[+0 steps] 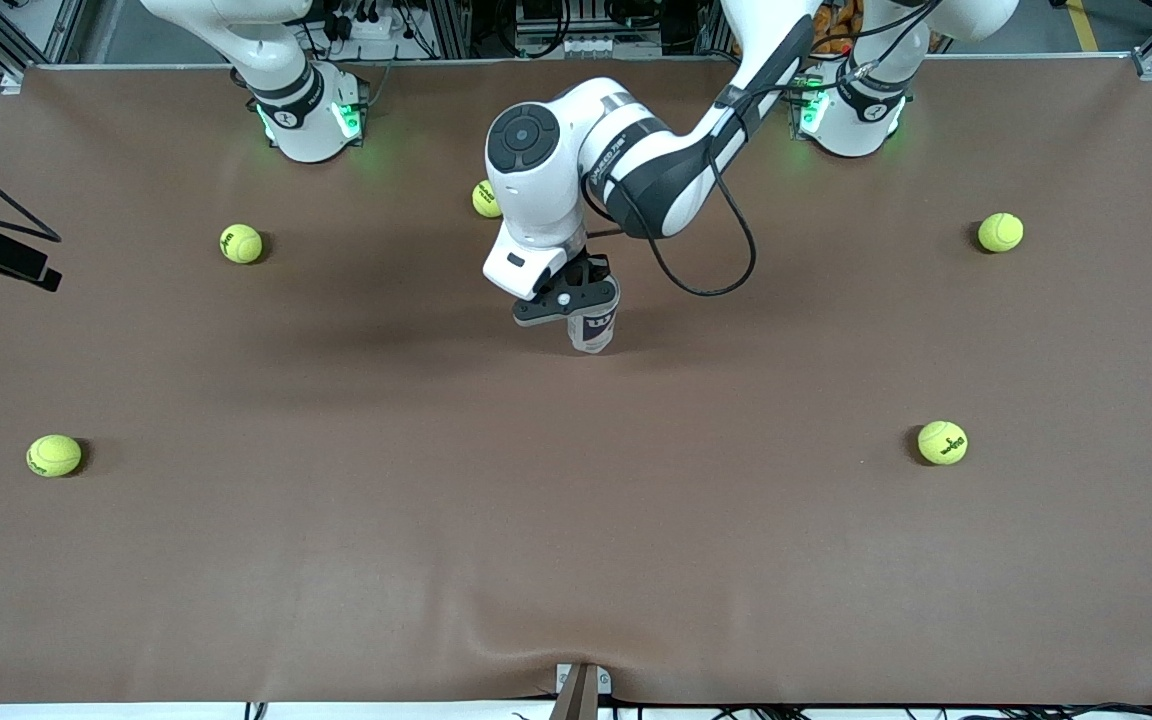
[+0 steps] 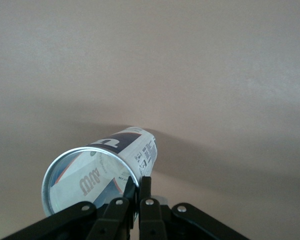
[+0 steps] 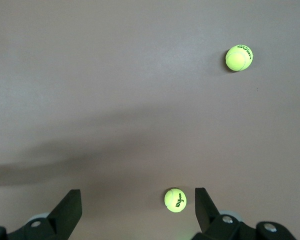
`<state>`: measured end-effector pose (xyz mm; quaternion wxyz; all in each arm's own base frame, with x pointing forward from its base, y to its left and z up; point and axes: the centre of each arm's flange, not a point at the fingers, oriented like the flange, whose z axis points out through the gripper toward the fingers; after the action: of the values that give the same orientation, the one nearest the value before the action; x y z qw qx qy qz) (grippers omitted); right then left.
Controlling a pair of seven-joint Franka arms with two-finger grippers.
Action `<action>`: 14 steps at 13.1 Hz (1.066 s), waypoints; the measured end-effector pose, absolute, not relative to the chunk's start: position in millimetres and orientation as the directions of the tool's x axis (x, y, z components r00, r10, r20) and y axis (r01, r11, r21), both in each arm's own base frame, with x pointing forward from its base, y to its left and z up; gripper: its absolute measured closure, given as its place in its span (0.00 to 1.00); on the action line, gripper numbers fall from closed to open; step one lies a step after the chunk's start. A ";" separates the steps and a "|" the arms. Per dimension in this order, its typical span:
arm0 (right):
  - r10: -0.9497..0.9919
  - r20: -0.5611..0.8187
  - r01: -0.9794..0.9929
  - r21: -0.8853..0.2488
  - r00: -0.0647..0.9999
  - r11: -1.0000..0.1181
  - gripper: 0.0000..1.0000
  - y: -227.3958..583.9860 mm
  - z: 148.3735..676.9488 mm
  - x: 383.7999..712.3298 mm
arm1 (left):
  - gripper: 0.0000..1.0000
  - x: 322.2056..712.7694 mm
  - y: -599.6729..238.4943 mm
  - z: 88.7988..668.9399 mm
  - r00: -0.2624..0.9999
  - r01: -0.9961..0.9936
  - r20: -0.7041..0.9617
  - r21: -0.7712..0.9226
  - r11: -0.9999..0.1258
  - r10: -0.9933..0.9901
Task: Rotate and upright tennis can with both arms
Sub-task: 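Lower the upright can onto the table and open the left gripper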
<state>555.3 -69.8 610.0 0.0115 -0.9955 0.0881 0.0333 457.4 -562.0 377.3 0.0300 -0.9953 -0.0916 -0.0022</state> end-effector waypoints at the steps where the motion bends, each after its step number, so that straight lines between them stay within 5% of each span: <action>1: -0.175 -0.067 -0.176 -0.017 0.982 -0.984 0.00 -69.9 610.8 555.4 | 0.95 457.7 -562.2 376.8 0.983 0.183 0.011 -0.058 -0.981 0.182; 9: -0.190 -0.053 -0.192 -0.018 0.980 -0.981 0.00 -78.7 617.1 554.6 | 0.80 458.5 -563.0 372.1 0.983 0.182 0.010 -0.058 -0.982 0.182; 14: -0.190 -0.053 -0.192 -0.018 0.980 -0.981 0.00 -78.7 617.1 554.6 | 0.30 461.0 -564.2 387.6 0.982 0.185 0.027 -0.029 -0.982 0.184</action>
<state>554.6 -78.7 617.1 0.0117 -0.9950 0.0960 0.0256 461.0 -564.2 387.6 0.0159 -0.9955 -0.0928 -0.0121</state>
